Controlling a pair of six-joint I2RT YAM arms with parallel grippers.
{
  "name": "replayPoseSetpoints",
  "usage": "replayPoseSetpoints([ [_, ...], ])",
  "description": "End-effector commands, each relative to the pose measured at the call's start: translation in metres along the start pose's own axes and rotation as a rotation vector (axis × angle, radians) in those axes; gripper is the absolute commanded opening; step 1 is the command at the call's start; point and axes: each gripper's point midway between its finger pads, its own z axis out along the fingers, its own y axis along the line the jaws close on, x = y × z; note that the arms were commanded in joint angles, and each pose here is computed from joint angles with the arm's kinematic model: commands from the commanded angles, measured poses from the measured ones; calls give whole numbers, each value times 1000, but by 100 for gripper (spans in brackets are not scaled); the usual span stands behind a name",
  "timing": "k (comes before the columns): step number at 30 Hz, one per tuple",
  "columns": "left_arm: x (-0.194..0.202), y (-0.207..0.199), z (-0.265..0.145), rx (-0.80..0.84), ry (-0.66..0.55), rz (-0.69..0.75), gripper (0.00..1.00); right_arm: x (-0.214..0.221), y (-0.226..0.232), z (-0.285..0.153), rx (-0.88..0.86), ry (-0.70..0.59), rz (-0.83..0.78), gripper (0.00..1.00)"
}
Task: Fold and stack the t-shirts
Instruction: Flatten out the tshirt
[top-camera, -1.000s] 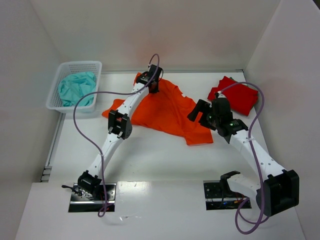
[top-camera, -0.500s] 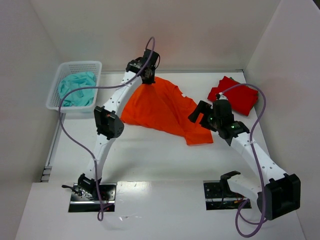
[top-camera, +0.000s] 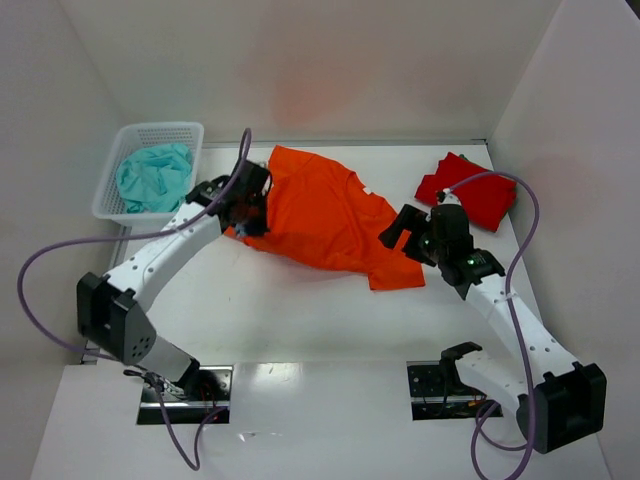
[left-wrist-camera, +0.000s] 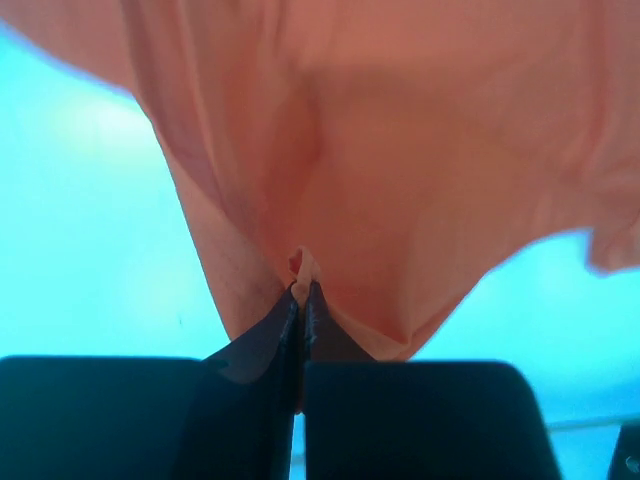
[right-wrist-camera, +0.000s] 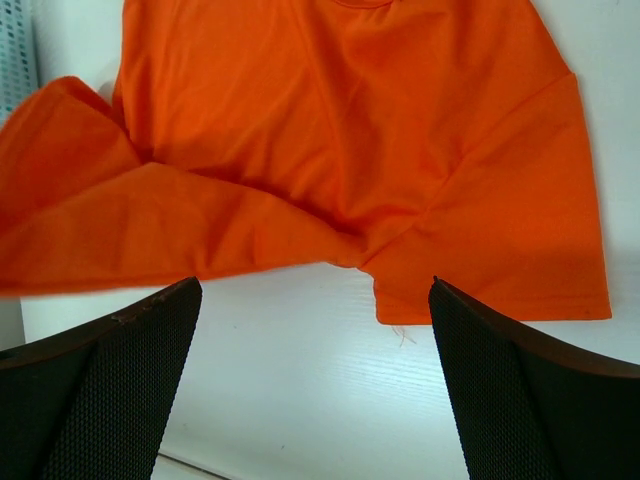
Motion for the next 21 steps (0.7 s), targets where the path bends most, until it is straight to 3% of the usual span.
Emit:
replayPoseSetpoints([
  [1,32,-7,-14,102,16,-146,14,-4,1,-6,-14,-20,2,100],
  [6,75,-8,-24,146,85,-201,70,-2,-1,-3,1,-8,3,100],
  [9,96,-2,-29,142,111,-242,85,-6,-3,-3,14,-24,3,100],
  [17,132,6,-32,135,127,-348,86,-6,-4,-3,25,-21,3,100],
  [21,151,26,-19,43,79,-435,85,-8,-2,-3,22,-24,6,100],
])
